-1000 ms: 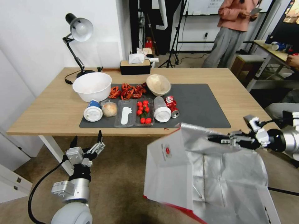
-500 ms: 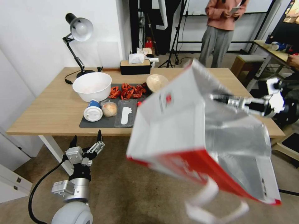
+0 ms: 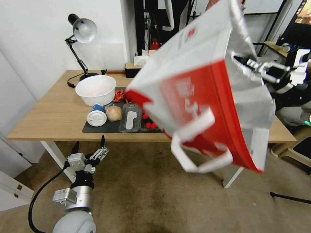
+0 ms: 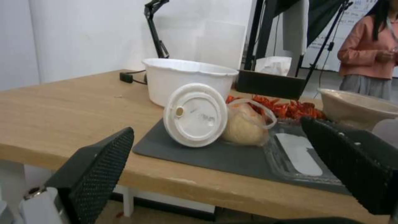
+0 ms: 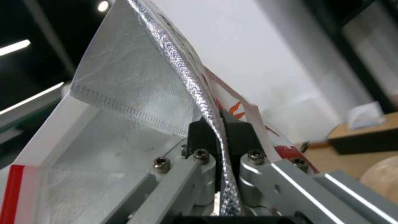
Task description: Pick up the food delivery bag from the floor and place it on the table.
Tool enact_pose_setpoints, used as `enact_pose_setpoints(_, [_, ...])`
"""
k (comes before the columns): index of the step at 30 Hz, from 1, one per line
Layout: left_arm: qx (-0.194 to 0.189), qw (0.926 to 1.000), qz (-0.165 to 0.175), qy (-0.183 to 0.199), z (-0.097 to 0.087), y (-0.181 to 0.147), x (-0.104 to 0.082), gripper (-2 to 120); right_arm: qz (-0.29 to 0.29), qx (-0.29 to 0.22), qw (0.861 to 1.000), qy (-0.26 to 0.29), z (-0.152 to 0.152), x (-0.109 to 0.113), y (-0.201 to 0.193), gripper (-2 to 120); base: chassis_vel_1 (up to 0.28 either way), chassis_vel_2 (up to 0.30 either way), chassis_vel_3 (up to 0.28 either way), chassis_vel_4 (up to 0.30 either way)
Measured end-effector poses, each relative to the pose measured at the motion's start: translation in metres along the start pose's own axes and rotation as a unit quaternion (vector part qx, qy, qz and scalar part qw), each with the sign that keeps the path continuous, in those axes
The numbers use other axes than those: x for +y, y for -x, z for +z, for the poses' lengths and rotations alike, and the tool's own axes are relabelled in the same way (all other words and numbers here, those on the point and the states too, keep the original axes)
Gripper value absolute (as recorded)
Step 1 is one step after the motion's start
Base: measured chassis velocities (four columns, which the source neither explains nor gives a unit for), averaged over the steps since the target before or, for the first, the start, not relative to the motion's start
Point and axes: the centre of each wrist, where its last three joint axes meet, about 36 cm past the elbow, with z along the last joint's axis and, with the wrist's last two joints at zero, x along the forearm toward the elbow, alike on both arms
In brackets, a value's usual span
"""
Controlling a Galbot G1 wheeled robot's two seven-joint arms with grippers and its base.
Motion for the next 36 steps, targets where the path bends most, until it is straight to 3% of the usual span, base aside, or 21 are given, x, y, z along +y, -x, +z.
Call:
enact_pose_setpoints(7, [0.002,1.0,-0.001,0.004,0.001,-0.001,0.001,100,0.108,-0.078,0.991,-0.01,-0.005,0.002,0.006,0,0.0,0.0,0.0,0.0])
enact_pose_setpoints(12, [0.002,1.0,-0.001,0.005,0.001,-0.001,0.002,100,0.15,-0.104,0.983,-0.005,-0.006,0.0,0.007,0,0.0,0.0,0.0,0.0])
enact_pose_setpoints(15, [0.004,1.0,-0.001,0.009,0.002,-0.002,0.002,100,0.214,-0.137,0.967,0.02,-0.005,-0.003,0.007,0,0.0,0.0,0.0,0.0])
enact_pose_setpoints(25, [0.004,0.9999,-0.002,0.014,0.004,-0.003,0.002,100,0.303,-0.154,0.939,0.043,-0.007,-0.008,0.006,0,0.0,0.0,0.0,0.0])
enact_pose_setpoints(31, [0.004,0.9998,-0.002,0.019,0.004,-0.006,0.002,100,0.373,-0.143,0.915,0.054,-0.005,-0.009,0.006,0,0.0,0.0,0.0,0.0])
enact_pose_setpoints(36, [0.003,0.9998,-0.002,0.02,0.003,-0.007,0.001,100,0.405,-0.133,0.903,0.055,-0.007,-0.012,0.007,0,0.0,0.0,0.0,0.0])
